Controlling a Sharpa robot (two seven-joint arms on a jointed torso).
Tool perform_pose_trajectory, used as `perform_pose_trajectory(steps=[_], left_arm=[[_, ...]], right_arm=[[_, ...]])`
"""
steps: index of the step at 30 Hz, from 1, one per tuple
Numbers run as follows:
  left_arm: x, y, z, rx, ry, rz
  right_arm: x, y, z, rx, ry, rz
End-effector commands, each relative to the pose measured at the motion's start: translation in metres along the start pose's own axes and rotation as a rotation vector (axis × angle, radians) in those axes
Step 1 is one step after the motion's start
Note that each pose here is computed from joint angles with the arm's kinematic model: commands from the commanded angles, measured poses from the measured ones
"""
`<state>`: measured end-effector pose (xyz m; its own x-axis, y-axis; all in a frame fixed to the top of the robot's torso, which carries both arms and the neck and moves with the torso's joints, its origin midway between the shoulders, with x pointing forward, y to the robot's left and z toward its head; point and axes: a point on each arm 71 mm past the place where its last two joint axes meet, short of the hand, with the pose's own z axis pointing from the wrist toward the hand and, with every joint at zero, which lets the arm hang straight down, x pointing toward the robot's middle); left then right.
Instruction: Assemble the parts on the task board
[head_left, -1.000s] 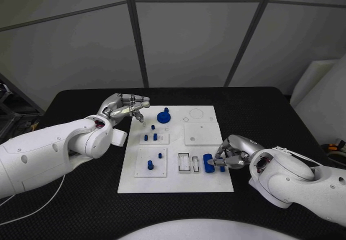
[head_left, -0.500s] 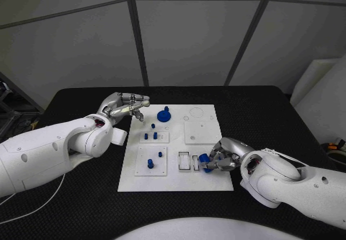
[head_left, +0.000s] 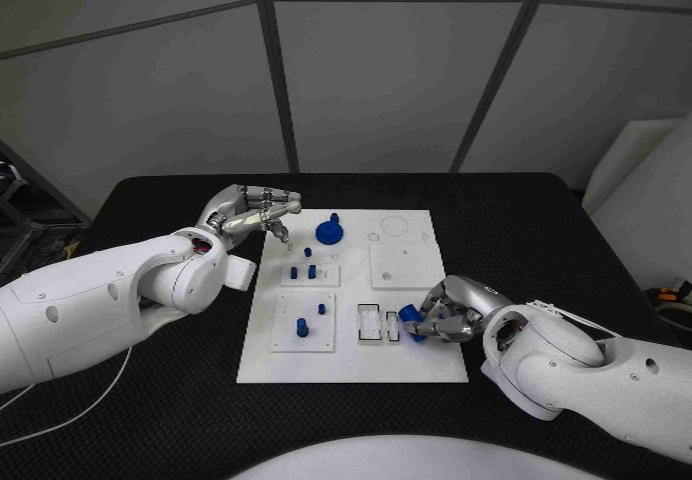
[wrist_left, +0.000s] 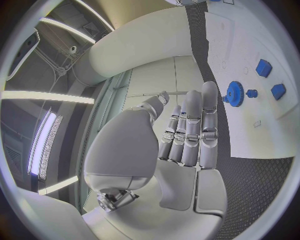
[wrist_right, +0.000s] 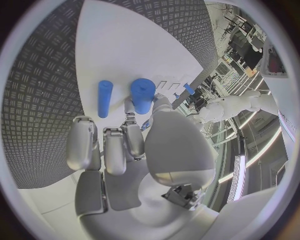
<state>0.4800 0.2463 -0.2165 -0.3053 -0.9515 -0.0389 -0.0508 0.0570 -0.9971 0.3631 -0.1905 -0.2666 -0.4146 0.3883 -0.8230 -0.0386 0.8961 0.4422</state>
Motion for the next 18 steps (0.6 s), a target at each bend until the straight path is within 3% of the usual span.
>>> perform_pose_trajectory(steps=[1,12,18], left_arm=[[0.0003,-0.0008,0.0004,0.004,0.009,-0.007],[0.0014,0.0000,0.0012,0.001,0.012,-0.008],[0.0027,0.0000,0.0016,0.000,0.016,-0.010]], right_arm=[[-0.001,-0.005,-0.005,0.023,-0.037,0.049],[-0.008,0.007,-0.019,0.002,-0.078,0.221],[-0.005,0.019,-0.016,-0.019,-0.054,0.264]])
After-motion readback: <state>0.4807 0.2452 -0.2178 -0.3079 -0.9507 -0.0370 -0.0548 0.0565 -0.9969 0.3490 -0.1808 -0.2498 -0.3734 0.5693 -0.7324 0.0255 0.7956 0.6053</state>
